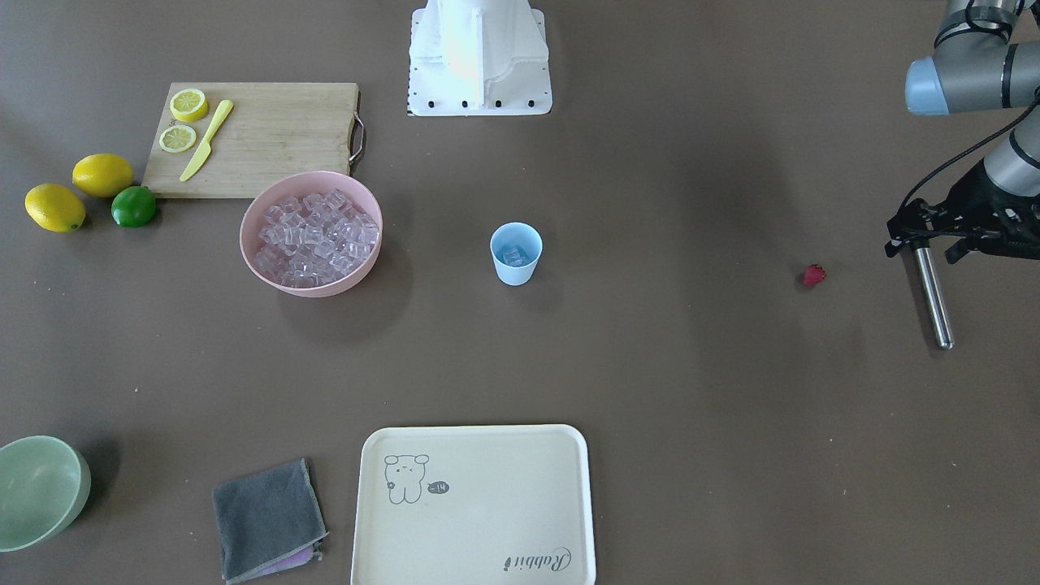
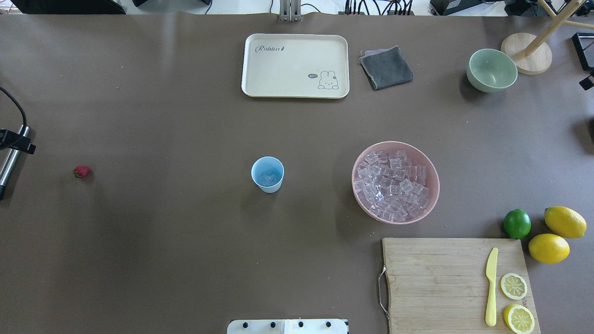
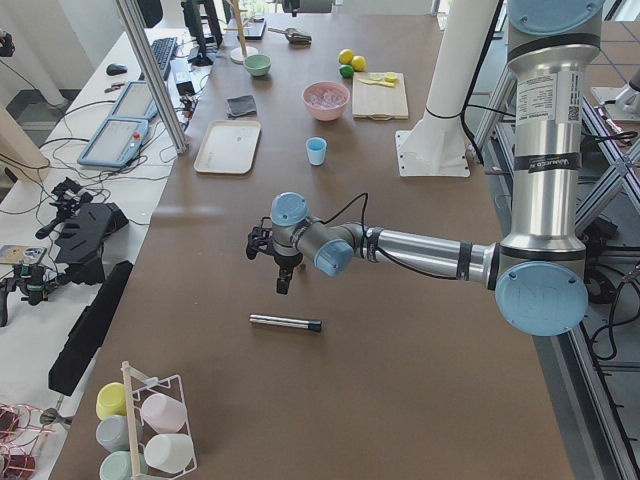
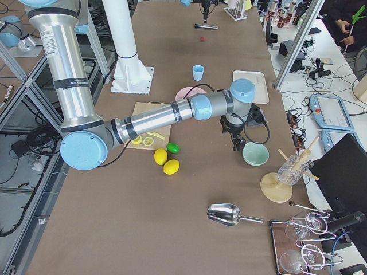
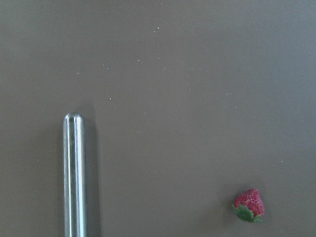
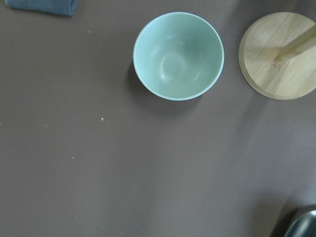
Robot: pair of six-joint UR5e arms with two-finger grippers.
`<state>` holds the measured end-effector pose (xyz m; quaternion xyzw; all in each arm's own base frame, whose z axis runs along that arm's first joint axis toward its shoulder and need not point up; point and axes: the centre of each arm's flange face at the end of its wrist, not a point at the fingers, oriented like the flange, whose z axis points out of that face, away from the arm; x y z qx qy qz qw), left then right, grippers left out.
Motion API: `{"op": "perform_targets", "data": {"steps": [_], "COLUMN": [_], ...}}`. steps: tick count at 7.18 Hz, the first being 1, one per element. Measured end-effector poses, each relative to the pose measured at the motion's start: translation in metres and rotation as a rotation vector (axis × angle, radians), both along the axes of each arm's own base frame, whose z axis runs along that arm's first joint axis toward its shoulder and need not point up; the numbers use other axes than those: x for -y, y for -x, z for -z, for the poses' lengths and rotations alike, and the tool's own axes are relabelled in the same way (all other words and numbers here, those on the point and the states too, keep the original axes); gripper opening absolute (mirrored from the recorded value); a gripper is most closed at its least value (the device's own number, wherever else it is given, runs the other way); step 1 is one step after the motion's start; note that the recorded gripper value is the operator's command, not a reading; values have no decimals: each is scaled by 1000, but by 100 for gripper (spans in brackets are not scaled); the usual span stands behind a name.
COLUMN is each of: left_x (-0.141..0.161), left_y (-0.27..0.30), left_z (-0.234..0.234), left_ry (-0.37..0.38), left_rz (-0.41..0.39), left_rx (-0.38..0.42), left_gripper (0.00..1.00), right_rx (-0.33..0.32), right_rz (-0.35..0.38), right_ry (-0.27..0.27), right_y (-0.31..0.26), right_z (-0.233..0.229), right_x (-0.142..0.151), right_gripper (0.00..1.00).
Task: Mash ice and strawberries in cup
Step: 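Move the left gripper toward the red strawberry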
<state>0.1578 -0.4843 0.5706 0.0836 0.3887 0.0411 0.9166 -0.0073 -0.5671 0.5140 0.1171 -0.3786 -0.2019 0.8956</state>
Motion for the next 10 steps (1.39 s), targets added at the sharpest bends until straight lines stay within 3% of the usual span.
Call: {"op": "perform_targets", "data": {"steps": [1,3,5,8,10], "left_x": [2,-1,-3,-11,-6], "left_y": [-15,-37,-59,-89,-102], "left_z": [4,9,17,15,0], "left_ry": [6,25,20,18,-2], "left_rz": [13,32,9,17,33], "left_rx": [12,21,15,-37,-54], "left_gripper": [99,99,99,99,97], "right_rx": [-3,1,1,9,13], "right_rz": [7,-6,-6,0,-2], "right_ry": [-19,-39,-34,-117,-132], "right_y": [-31,-61,-66,-72,-76], "right_z": [-41,-78,-92,-104,-109], "right_x": [-21,-56,-77,-108,-115], "right_gripper": [99,99,99,99,99]}}
